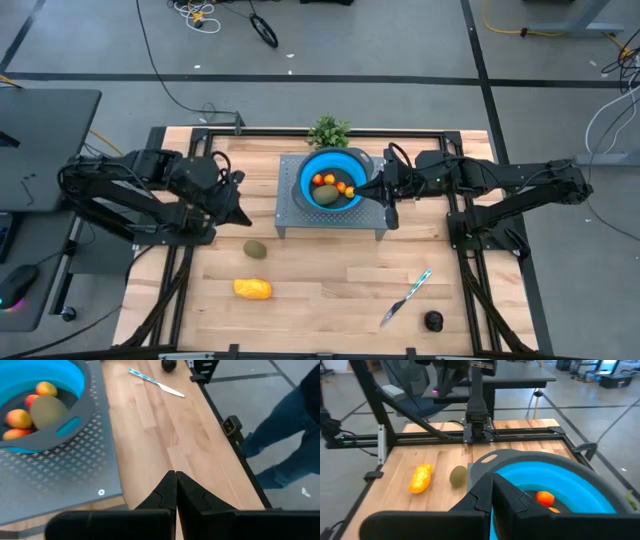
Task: Pick & Place Fruit
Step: Put the green kiwi into the strainer bowl on the shelf
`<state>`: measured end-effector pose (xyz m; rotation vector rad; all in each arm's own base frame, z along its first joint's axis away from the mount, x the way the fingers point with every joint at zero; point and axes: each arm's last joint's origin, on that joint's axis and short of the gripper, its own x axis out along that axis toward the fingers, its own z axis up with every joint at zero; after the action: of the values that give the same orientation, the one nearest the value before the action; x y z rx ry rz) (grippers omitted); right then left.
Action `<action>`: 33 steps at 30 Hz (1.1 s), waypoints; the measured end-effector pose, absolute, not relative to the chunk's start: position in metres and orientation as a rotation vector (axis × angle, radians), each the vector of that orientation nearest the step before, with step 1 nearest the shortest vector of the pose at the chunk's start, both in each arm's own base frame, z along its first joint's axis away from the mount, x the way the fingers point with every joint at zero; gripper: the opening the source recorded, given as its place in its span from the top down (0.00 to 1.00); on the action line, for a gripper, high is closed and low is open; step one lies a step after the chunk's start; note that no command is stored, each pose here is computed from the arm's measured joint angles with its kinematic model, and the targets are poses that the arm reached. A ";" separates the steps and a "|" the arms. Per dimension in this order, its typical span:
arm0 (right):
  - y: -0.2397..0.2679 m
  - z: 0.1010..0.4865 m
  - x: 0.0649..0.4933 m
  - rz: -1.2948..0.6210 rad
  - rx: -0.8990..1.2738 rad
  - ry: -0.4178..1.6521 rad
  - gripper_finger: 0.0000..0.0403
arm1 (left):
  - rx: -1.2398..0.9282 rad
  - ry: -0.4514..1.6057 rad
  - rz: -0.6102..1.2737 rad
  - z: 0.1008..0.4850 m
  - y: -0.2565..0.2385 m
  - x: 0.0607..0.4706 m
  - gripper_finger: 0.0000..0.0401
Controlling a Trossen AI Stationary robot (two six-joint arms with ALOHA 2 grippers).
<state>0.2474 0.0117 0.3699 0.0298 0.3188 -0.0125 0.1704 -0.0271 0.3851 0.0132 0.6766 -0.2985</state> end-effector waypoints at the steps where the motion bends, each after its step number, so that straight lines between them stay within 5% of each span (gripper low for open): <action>1: 0.012 0.370 0.247 -0.003 0.031 0.319 0.97 | 0.014 0.677 -0.306 0.385 -0.029 0.171 0.99; 33: 0.012 0.369 0.248 -0.003 0.030 0.321 0.97 | 0.001 0.946 -0.398 0.247 -0.071 0.172 0.99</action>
<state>0.2475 0.0119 0.3694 0.0302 0.3210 -0.0034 0.1721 -0.0712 0.2468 0.0007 0.9463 -0.3981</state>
